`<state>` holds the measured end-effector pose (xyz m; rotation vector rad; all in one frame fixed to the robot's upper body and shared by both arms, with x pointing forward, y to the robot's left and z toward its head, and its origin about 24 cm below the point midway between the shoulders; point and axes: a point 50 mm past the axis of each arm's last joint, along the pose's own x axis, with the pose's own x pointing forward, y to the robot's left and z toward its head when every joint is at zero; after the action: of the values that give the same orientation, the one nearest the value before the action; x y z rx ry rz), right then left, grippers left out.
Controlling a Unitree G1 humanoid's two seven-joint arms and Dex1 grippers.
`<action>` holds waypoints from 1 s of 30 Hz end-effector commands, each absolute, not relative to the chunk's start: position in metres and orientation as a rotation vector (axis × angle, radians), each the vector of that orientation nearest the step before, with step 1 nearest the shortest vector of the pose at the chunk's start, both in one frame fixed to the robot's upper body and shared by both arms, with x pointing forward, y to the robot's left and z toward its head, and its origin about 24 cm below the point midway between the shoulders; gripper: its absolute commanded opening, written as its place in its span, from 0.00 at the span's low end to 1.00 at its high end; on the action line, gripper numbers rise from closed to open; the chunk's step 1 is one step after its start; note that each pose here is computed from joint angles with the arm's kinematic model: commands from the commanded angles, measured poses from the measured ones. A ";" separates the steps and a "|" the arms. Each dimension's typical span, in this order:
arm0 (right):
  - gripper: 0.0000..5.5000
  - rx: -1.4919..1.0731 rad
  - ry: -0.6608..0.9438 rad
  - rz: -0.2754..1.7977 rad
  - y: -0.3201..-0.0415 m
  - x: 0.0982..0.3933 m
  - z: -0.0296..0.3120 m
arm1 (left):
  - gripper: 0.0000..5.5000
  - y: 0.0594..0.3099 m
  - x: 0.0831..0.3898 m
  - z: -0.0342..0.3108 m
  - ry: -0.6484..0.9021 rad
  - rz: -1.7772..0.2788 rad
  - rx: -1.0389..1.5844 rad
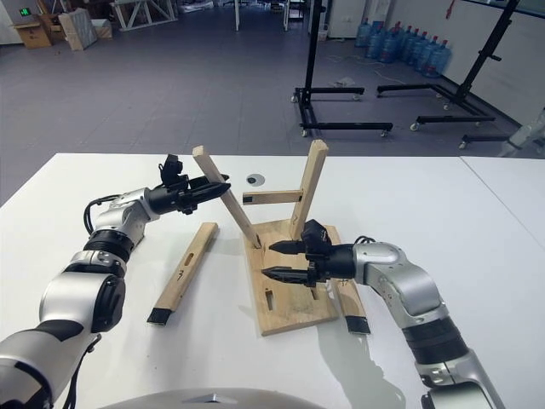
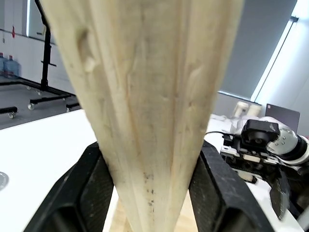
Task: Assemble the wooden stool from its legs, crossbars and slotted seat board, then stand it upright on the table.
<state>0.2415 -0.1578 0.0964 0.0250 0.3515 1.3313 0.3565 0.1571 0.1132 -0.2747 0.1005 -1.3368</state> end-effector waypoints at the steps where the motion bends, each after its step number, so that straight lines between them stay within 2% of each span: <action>1: 0.61 -0.135 0.496 1.263 -0.164 0.243 0.076 | 0.37 0.155 0.351 0.101 0.235 -1.363 -0.203; 5: 0.61 -0.187 0.677 1.278 -0.173 0.235 0.053 | 0.37 0.154 0.352 0.101 0.254 -1.363 -0.163; 8: 0.61 -0.175 0.755 1.322 -0.176 0.227 0.047 | 0.37 0.155 0.355 0.106 0.260 -1.346 -0.136; 19: 0.61 -0.187 0.806 1.333 -0.178 0.217 0.042 | 0.37 0.165 0.361 0.133 0.350 -1.392 0.045; 25: 0.61 -0.174 0.802 1.332 -0.170 0.212 0.036 | 0.37 0.156 0.366 0.148 0.423 -1.434 0.164; 30: 0.61 -0.174 0.802 1.319 -0.169 0.208 0.032 | 0.37 0.151 0.371 0.143 0.514 -1.368 0.245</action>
<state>0.2230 -0.1598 0.0560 -0.1916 0.6525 1.3601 0.3694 0.1378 0.1598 0.1212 0.3491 -1.4869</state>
